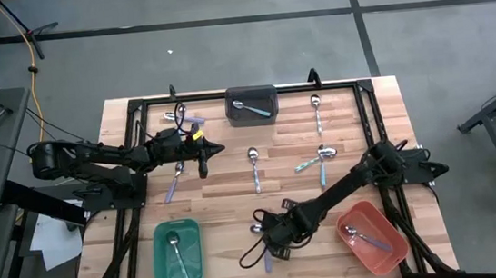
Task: Sort silverware by color (type)
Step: Put the blue spoon into the black bin, then put the white patterned into the green bin
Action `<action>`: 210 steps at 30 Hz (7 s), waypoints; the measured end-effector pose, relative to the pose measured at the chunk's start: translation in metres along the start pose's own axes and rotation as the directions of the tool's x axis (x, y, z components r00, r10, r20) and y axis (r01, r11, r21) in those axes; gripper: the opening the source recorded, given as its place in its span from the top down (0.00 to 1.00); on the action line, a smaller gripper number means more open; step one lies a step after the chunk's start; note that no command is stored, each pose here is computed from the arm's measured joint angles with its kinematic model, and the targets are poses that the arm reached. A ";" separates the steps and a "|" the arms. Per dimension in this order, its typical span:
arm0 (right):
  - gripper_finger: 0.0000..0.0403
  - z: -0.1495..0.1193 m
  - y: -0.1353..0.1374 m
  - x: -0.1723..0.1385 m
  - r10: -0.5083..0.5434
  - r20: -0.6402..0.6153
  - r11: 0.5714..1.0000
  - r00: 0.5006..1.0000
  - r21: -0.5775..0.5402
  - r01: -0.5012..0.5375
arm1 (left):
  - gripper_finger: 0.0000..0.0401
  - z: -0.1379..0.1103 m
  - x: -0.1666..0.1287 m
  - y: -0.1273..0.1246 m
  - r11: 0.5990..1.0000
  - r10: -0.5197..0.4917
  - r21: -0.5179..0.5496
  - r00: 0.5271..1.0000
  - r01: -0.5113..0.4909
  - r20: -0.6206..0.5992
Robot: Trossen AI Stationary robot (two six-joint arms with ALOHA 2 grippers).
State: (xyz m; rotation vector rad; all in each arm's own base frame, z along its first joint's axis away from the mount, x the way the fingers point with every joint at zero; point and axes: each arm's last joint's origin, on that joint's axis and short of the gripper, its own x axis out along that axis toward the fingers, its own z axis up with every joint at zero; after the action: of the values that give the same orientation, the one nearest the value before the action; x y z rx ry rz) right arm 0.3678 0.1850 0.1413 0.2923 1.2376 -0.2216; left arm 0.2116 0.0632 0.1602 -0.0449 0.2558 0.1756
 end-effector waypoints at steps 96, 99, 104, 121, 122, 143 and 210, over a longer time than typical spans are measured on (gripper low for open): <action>1.00 0.138 -0.363 -0.073 -0.066 0.511 0.974 0.857 -0.153 0.167 | 1.00 -0.014 -0.008 0.012 0.972 0.153 -0.178 0.988 -0.156 -0.032; 1.00 0.108 -0.348 -0.076 -0.055 0.578 0.983 0.814 -0.113 0.147 | 1.00 -0.017 -0.008 0.012 0.973 0.146 -0.172 0.987 -0.155 -0.059; 1.00 0.056 -0.318 -0.097 -0.129 0.573 0.982 0.809 -0.039 0.185 | 1.00 -0.018 -0.008 0.012 0.974 0.146 -0.164 0.987 -0.155 -0.068; 0.77 -0.024 -0.253 -0.086 -0.068 0.023 0.993 0.997 -0.097 0.070 | 1.00 -0.017 -0.008 0.012 0.973 0.149 -0.168 0.987 -0.158 -0.066; 0.74 -0.025 -0.253 -0.082 -0.067 0.003 0.992 0.998 -0.111 0.067 | 1.00 -0.017 -0.008 0.012 0.973 0.149 -0.169 0.987 -0.158 -0.066; 0.85 -0.023 -0.259 -0.019 -0.088 -0.214 0.972 0.973 -0.232 0.037 | 1.00 -0.019 -0.008 0.009 0.978 0.110 -0.168 0.991 -0.121 -0.078; 1.00 0.045 -0.206 -0.088 0.364 0.914 0.929 0.182 -0.370 -0.003 | 0.60 0.049 0.048 -0.058 0.987 -0.159 0.010 0.970 0.160 0.185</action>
State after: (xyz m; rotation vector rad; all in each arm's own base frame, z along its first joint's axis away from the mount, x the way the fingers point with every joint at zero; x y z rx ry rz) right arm 0.3135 -0.0233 0.2183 -0.0136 -0.1356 0.0327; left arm 0.2796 0.0176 0.1970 -0.0535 0.0648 0.0196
